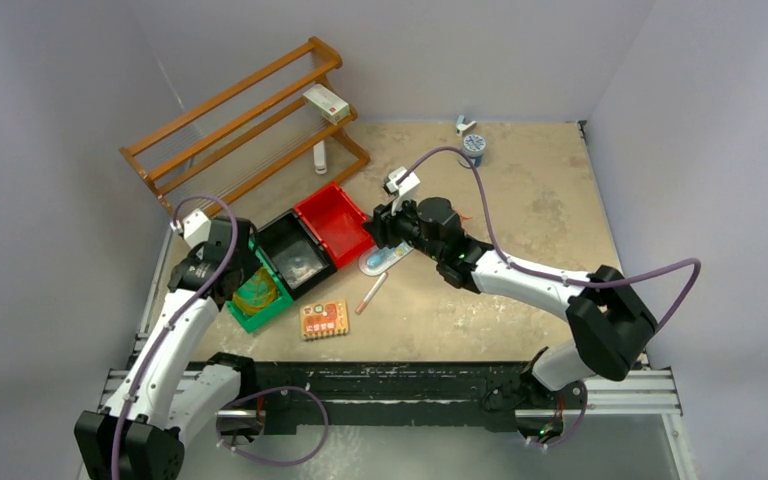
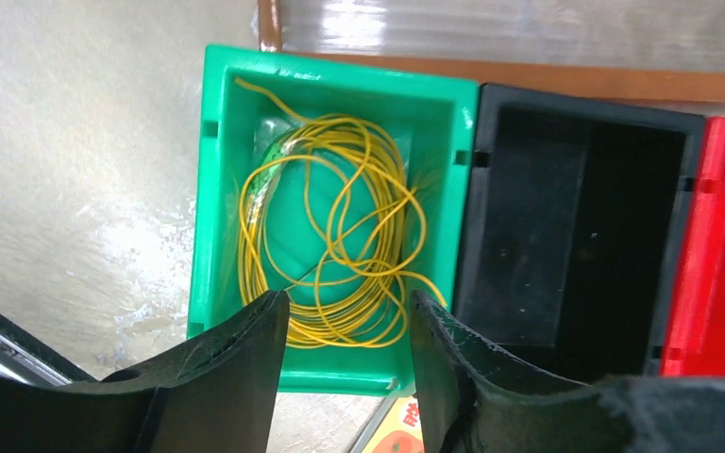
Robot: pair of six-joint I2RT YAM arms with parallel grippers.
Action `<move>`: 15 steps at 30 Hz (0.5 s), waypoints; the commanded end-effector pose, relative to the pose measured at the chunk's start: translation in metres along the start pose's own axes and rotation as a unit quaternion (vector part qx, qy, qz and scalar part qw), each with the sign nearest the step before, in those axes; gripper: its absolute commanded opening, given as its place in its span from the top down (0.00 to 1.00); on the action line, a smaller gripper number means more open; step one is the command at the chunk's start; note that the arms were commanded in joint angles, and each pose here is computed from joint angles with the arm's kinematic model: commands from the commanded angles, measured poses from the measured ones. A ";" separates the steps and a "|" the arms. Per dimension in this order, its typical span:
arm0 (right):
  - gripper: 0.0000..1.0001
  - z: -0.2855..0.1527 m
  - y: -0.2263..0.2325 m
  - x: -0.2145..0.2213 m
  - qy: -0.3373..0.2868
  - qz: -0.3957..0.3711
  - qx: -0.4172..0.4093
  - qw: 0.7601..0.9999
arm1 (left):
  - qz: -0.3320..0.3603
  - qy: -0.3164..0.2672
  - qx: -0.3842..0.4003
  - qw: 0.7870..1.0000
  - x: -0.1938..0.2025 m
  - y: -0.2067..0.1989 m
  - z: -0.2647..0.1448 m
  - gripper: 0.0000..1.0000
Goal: Untangle the cables
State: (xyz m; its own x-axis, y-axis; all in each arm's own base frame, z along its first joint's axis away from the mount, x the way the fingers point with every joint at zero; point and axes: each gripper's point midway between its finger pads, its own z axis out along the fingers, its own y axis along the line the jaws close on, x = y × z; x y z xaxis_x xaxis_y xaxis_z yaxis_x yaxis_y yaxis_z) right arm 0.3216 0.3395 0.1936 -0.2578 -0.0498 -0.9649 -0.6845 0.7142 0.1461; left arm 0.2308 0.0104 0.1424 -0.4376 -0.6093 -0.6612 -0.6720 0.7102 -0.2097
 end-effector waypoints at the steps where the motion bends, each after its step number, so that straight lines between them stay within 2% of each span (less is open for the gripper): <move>1: 0.54 0.001 0.011 -0.004 -0.010 0.014 -0.024 1.000 | -0.057 -0.013 0.004 0.998 0.002 -0.004 0.010 0.53; 15: 0.54 0.001 0.013 0.005 0.003 -0.009 -0.039 0.999 | -0.071 -0.016 0.002 0.997 0.017 -0.010 0.042 0.54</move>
State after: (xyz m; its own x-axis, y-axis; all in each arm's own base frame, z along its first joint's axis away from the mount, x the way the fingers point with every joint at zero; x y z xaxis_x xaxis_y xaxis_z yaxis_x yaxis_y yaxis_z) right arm 0.3139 0.3443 0.1883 -0.2700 -0.0658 -0.9606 -0.7173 0.6793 0.1551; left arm 0.2415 0.0075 0.1044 -0.3754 -0.6748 -0.6354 -0.7226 0.6424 -0.2554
